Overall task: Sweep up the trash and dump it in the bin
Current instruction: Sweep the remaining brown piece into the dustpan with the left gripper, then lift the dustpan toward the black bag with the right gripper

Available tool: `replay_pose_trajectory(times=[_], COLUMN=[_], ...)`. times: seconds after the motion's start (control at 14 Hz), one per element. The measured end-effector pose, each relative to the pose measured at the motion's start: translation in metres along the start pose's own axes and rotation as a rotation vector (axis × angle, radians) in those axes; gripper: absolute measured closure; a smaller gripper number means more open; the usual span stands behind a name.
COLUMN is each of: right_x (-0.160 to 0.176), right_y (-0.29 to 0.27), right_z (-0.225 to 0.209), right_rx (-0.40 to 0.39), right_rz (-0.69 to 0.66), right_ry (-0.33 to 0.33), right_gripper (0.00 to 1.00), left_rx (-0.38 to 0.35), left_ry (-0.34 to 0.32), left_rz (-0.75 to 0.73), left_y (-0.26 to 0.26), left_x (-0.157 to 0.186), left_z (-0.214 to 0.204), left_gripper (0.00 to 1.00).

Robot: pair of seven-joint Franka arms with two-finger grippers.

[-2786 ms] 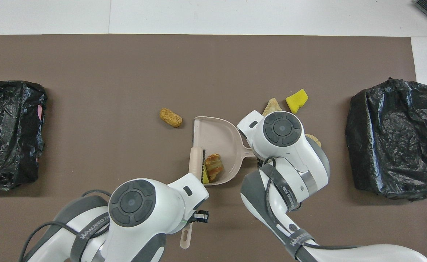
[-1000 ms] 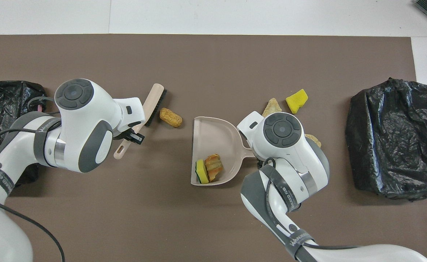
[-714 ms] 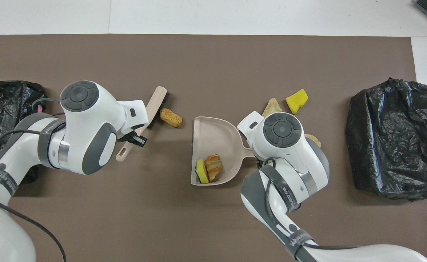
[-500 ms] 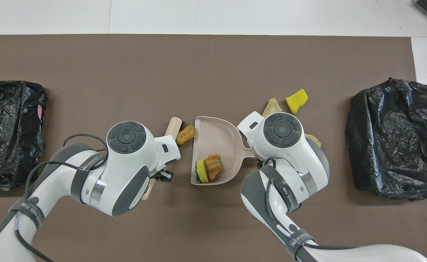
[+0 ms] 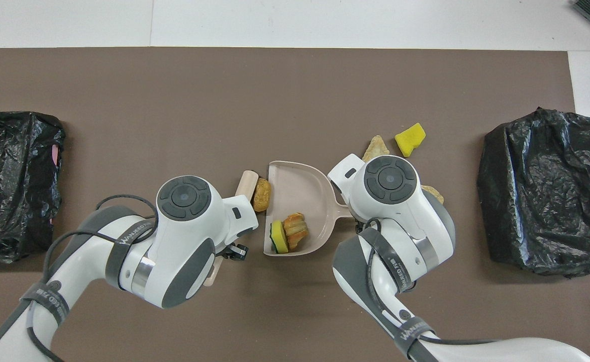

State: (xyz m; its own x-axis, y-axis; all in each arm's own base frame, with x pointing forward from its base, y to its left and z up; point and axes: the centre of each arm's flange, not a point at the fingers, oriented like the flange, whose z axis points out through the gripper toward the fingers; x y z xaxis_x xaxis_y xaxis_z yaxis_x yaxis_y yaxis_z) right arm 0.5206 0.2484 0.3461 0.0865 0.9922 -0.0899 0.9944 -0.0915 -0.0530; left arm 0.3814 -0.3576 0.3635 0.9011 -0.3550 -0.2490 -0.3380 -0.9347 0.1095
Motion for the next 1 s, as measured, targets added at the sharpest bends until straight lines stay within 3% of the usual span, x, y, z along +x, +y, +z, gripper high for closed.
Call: replay_pose_trajectory(times=[0.29,0.64,1.0], right_x=[-0.013,-0.058,-0.118], right_y=[0.008,0.028,0.047], right_z=[-0.004,-0.041,-0.096], right_rx=[-0.005,-0.008,0.036], right_rz=[-0.006,-0.057,-0.125], right_ry=[0.005,0.016,0.028], right_gripper=[0.69,0.69,0.69], left_rx=[-0.055,-0.086,-0.096], left_ry=[0.051,0.076,0.028], left_rz=[-0.078,-0.148,-0.234], left_y=[-0.027,-0.063,-0.085], left_x=[0.006,-0.001,-0.037], left_z=[-0.035,-0.078,-0.124], left_gripper=[0.74,0.74,0.74])
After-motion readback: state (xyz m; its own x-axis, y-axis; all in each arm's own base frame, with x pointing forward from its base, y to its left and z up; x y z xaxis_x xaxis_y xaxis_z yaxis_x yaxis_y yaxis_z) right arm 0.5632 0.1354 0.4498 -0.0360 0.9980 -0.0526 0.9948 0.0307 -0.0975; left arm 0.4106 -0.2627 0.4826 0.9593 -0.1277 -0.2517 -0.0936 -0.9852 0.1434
